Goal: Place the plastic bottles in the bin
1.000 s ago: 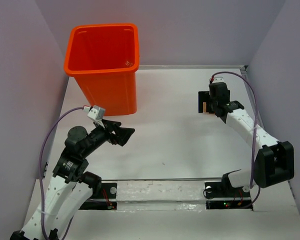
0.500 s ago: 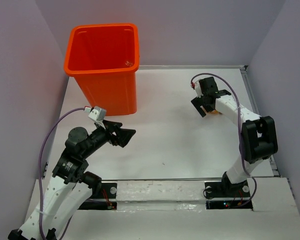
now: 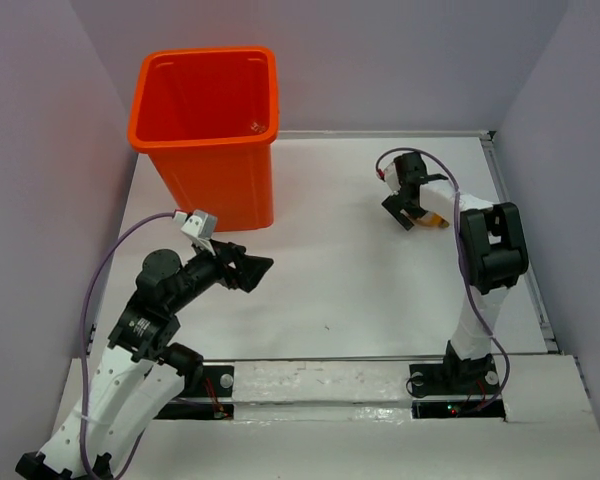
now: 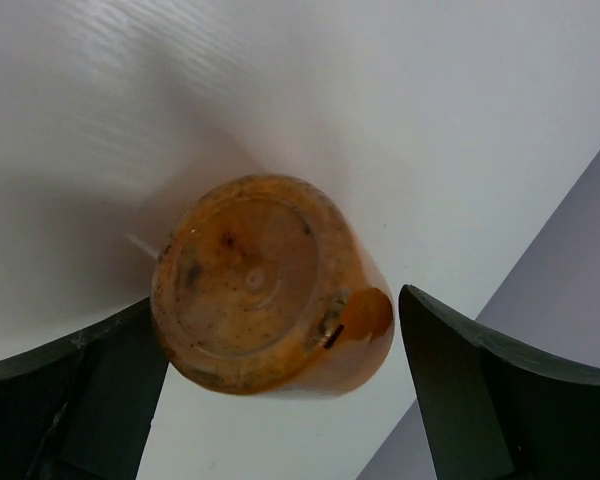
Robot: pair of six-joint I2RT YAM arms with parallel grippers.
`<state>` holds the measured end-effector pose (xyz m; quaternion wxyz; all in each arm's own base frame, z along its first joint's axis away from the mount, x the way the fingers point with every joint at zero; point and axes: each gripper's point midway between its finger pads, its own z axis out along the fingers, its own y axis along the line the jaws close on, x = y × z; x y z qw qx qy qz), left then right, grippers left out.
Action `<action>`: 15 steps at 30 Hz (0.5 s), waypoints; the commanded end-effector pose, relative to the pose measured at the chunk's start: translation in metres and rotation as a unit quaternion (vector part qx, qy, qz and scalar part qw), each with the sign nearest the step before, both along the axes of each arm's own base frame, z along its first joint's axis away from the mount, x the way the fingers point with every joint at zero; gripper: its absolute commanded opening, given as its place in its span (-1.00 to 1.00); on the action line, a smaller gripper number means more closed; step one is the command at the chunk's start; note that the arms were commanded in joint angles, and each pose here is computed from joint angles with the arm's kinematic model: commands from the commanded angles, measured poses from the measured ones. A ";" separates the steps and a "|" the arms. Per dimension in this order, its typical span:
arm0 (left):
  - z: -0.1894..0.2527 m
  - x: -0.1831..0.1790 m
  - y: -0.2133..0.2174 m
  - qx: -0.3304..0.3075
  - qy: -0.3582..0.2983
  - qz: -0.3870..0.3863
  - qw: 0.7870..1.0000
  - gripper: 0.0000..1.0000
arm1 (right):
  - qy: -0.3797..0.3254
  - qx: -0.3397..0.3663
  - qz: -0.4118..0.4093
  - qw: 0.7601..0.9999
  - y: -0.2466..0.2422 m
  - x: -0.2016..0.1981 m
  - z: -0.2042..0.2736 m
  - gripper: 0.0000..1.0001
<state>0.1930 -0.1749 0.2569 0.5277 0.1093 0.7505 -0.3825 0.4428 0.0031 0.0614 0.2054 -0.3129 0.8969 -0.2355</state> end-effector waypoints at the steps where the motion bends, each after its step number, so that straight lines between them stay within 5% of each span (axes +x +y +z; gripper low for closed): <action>1: 0.007 0.001 -0.003 -0.001 -0.012 -0.008 1.000 0.98 | -0.050 0.018 -0.004 0.999 -0.003 0.032 0.003 0.88; 8: 0.005 0.003 -0.003 0.001 -0.008 -0.005 1.000 0.98 | -0.083 0.086 -0.030 0.992 0.011 0.044 0.005 -0.14; 15: 0.005 0.003 -0.003 0.001 -0.008 -0.006 1.000 0.98 | -0.175 0.271 -0.065 0.944 0.067 0.025 0.091 -0.19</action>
